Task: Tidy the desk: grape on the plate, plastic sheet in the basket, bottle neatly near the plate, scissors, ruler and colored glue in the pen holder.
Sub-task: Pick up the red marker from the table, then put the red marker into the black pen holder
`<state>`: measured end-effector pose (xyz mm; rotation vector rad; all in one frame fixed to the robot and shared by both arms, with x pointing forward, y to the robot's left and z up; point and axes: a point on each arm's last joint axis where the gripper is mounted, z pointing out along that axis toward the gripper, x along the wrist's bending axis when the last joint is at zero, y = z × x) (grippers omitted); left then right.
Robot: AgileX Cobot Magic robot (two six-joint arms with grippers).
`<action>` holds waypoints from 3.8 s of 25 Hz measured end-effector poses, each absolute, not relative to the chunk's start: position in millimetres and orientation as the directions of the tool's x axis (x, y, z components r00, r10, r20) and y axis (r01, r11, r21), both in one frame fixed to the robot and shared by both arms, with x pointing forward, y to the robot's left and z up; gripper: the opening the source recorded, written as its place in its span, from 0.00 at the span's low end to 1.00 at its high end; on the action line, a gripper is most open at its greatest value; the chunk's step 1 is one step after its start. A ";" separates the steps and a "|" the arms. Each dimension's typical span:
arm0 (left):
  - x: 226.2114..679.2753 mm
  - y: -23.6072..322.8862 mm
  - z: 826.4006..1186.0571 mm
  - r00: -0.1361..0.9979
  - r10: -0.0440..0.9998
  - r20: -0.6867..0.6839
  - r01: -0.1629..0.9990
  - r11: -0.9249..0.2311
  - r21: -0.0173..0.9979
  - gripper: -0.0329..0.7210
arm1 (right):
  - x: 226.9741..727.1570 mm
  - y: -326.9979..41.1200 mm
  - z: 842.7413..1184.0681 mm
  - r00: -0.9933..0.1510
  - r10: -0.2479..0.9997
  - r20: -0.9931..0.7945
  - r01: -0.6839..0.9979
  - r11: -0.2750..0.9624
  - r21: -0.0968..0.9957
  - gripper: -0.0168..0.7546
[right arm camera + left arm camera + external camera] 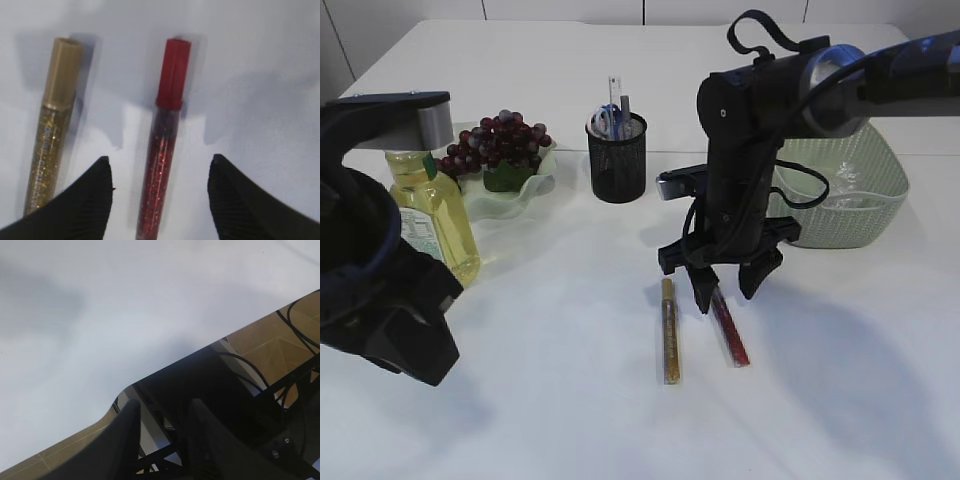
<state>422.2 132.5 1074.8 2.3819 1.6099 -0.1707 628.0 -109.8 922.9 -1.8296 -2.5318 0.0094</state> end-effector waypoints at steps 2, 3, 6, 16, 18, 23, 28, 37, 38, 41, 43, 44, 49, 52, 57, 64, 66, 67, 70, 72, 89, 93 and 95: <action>422.2 132.5 1074.8 0.379 0.894 -0.241 0.924 -0.352 0.149 0.36 | 629.8 -109.3 922.2 -0.315 0.949 0.009 0.949 0.315 -0.004 0.64; 422.2 132.5 1074.8 0.379 0.894 -0.241 0.924 -0.352 0.149 0.36 | 630.5 -108.9 922.0 -0.313 0.950 0.009 0.950 0.313 0.001 0.64; 422.4 132.7 1074.8 0.379 0.894 -0.239 0.924 -0.352 0.149 0.36 | 631.0 -108.7 920.3 -0.313 0.950 0.010 0.950 0.313 0.003 0.64; 422.5 132.6 1074.8 0.379 0.894 -0.239 0.924 -0.352 0.151 0.36 | 631.2 -108.6 899.5 -0.312 0.950 0.002 0.949 0.311 -0.052 0.56; 422.5 132.6 1074.8 0.380 0.894 -0.239 0.924 -0.352 0.151 0.36 | 631.2 -108.6 899.1 -0.312 0.950 0.002 0.949 0.311 -0.053 0.55; 422.6 132.7 1074.8 0.380 0.894 -0.238 0.924 -0.352 0.152 0.36 | 631.3 -108.3 899.6 -0.310 0.951 0.005 0.949 0.310 -0.053 0.55; 422.6 132.7 1074.8 0.380 0.894 -0.238 0.924 -0.352 0.152 0.36 | 631.3 -108.3 899.6 -0.310 0.951 0.005 0.949 0.310 -0.053 0.44; 422.6 132.7 1074.8 0.380 0.894 -0.238 0.924 -0.352 0.152 0.36 | 631.3 -108.3 899.6 -0.310 0.951 0.005 0.949 0.310 -0.053 0.22; 422.7 132.6 1074.8 0.380 0.894 -0.238 0.923 -0.352 0.153 0.36 | 631.3 -108.3 899.6 -0.310 0.951 0.005 0.949 0.310 -0.053 0.22; 423.1 132.4 1074.9 0.380 0.894 -0.239 0.923 -0.351 0.158 0.36 | 629.5 -109.1 899.7 -0.310 0.951 0.003 0.948 0.309 -0.075 0.22; 423.8 131.9 1075.1 0.380 0.893 -0.241 0.923 -0.348 0.167 0.36 | 627.2 -110.2 899.9 -0.310 0.951 -0.001 0.946 0.309 -0.101 0.22; 424.0 131.7 1075.2 0.380 0.893 -0.242 0.922 -0.347 0.169 0.36 | 626.6 -110.5 900.0 -0.311 0.951 -0.002 0.945 0.308 -0.109 0.22; 424.5 131.4 1075.3 0.380 0.892 -0.243 0.922 -0.345 0.176 0.36 | 626.0 -110.7 900.9 -0.334 0.942 0.000 0.936 0.332 -0.114 0.22; 424.8 131.2 1075.4 0.380 0.892 -0.244 0.922 -0.344 0.179 0.36 | 627.5 -110.0 911.0 -0.354 0.935 0.006 0.933 0.353 -0.070 0.22; 426.4 130.1 1075.9 0.381 0.890 -0.249 0.920 -0.338 0.200 0.36 | 629.5 -109.1 941.5 -0.380 0.925 0.016 0.924 0.378 0.064 0.22; 428.9 129.5 1076.4 0.385 0.890 -0.246 0.915 -0.333 0.229 0.36 | 609.2 -119.2 978.4 -0.441 0.897 0.006 0.823 0.402 0.401 0.22; 429.5 129.8 1076.4 0.387 0.890 -0.240 0.913 -0.334 0.233 0.36 | 603.8 -122.1 982.7 -0.451 0.893 -0.004 0.778 0.395 0.489 0.22; 429.7 130.1 1076.3 0.389 0.891 -0.235 0.912 -0.336 0.235 0.36 | 603.6 -122.3 985.5 -0.452 0.892 -0.006 0.755 0.386 0.530 0.22; 430.4 131.1 1075.7 0.393 0.893 -0.221 0.909 -0.341 0.239 0.36 | 608.0 -120.4 989.3 -0.453 0.892 -0.013 0.697 0.363 0.619 0.22; 430.9 131.8 1075.5 0.396 0.894 -0.211 0.907 -0.344 0.242 0.36 | 612.6 -118.2 993.3 -0.453 0.891 -0.017 0.650 0.344 0.677 0.22; 439.8 140.9 1075.2 0.436 0.897 -0.066 0.867 -0.400 0.297 0.36 | 667.9 -93.0 1027.7 -0.434 0.900 -0.028 0.141 0.099 0.985 0.22; 442.7 144.0 1075.6 0.447 0.894 -0.015 0.852 -0.421 0.313 0.36 | 692.1 -81.4 1018.5 -0.433 0.901 -0.028 0.114 0.086 0.990 0.22; 443.7 145.1 1075.7 0.450 0.893 0.002 0.847 -0.427 0.316 0.36 | 701.6 -76.9 1008.8 -0.433 0.901 -0.028 0.116 0.087 0.989 0.22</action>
